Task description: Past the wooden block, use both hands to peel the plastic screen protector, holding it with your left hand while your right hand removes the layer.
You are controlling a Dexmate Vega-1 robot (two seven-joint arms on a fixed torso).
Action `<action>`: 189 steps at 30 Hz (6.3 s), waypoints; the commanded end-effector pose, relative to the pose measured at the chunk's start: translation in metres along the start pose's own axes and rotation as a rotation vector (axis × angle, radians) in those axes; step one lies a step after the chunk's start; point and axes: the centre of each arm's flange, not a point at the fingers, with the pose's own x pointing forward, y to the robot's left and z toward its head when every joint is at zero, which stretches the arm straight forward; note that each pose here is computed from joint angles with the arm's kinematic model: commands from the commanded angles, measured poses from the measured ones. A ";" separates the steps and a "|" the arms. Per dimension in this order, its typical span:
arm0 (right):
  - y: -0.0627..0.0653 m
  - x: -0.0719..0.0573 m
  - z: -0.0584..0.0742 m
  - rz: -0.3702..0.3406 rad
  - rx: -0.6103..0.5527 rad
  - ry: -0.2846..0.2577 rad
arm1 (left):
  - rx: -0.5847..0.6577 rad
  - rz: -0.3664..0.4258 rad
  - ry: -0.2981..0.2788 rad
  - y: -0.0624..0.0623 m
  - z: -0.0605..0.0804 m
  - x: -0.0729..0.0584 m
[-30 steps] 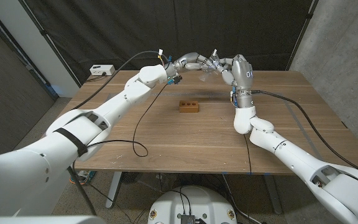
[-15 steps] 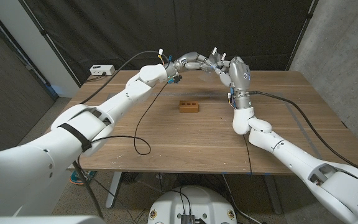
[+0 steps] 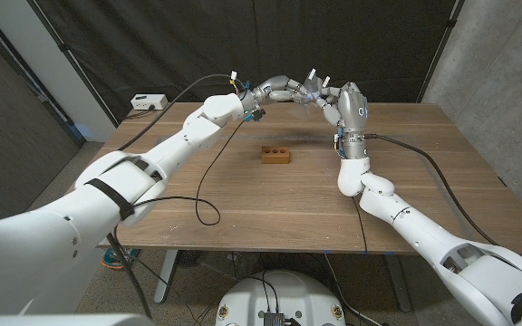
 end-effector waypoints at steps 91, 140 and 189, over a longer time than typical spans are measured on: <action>-0.010 0.010 -0.010 -0.118 0.383 0.146 | -0.003 -0.017 0.019 -0.006 -0.004 0.011; 0.003 0.007 -0.002 -0.030 0.095 0.018 | -0.035 -0.017 0.005 0.003 -0.007 0.016; 0.014 -0.014 0.005 0.057 0.163 0.085 | -0.078 0.033 0.078 0.010 -0.015 0.024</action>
